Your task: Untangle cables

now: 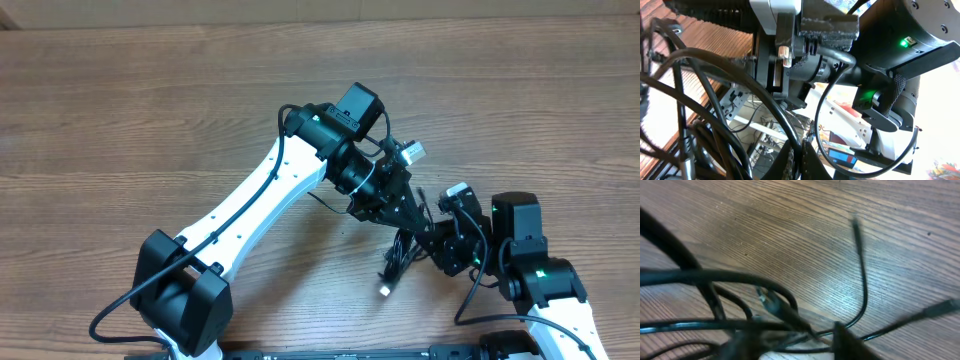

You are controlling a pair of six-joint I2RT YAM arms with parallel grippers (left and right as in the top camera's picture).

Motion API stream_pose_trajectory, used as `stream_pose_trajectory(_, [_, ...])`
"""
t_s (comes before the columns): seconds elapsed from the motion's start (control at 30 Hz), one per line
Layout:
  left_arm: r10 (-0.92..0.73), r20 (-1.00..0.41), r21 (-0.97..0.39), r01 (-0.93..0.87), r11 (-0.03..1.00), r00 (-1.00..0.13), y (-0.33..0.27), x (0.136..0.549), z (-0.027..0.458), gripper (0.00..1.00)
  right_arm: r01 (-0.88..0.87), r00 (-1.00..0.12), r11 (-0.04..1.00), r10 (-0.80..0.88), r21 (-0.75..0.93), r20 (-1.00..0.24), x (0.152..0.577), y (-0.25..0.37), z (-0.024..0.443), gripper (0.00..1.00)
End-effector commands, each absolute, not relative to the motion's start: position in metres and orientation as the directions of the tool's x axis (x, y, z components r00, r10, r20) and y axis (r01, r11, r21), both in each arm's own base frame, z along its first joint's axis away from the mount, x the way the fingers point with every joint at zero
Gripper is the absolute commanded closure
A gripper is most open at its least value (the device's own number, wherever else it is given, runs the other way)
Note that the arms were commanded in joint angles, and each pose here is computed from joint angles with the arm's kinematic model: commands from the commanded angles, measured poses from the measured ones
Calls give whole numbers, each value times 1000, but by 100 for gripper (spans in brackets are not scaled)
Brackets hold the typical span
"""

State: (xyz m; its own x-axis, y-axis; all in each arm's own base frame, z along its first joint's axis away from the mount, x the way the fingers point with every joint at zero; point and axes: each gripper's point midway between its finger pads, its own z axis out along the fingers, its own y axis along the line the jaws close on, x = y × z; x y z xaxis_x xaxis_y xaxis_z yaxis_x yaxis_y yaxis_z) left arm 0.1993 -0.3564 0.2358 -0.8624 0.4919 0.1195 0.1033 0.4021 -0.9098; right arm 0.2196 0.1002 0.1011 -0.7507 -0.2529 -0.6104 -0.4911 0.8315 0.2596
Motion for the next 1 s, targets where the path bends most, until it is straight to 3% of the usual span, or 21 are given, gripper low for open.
stream_pose_trajectory(0.0, [503, 96, -924, 110, 366, -859, -358, 196, 250, 96, -506, -719, 828, -251, 241, -649, 227, 102, 118, 44])
stream_pose_trajectory(0.07, [502, 97, -924, 110, 366, -859, -358, 196, 250, 96, -506, -719, 828, -251, 241, -649, 227, 102, 118, 42])
stream_pose_trajectory(0.2, [507, 96, -924, 112, 365, -857, -359, 194, 250, 96, -506, -719, 828, -251, 241, -649, 227, 102, 118, 47])
stream_pose_trajectory(0.3, [507, 95, -924, 113, 365, -857, -359, 194, 250, 96, -506, -719, 828, -251, 241, -649, 227, 102, 118, 58])
stream_pose_trajectory(0.33, [507, 95, -924, 114, 366, -857, -359, 194, 250, 96, -506, -719, 828, -251, 241, -649, 227, 102, 118, 70])
stream_pose_trajectory(0.4, [507, 95, -924, 114, 366, -857, -359, 194, 250, 96, -506, -719, 828, -251, 241, -649, 227, 102, 118, 79])
stream_pose_trajectory(0.47, [505, 94, -921, 117, 371, -858, -359, 195, 249, 96, -507, -718, 828, -250, 241, -649, 228, 102, 118, 80])
stream_pose_trajectory(0.5, [504, 94, -920, 118, 373, -859, -359, 195, 249, 96, -507, -717, 828, -250, 240, -651, 228, 102, 118, 68])
stream_pose_trajectory(0.53, [504, 94, -920, 118, 373, -859, -359, 195, 249, 96, -507, -716, 828, -250, 240, -651, 228, 102, 118, 67])
stream_pose_trajectory(0.67, [504, 85, -921, 125, 368, -859, -359, 196, 249, 96, -507, -717, 828, -250, 240, -651, 228, 102, 118, 67])
stream_pose_trajectory(0.8, [505, 79, -922, 129, 364, -860, -360, 196, 249, 96, -507, -717, 828, -250, 240, -651, 228, 102, 118, 84])
stream_pose_trajectory(0.97, [504, 80, -923, 128, 364, -860, -360, 197, 249, 95, -506, -717, 828, -250, 240, -650, 228, 102, 118, 86])
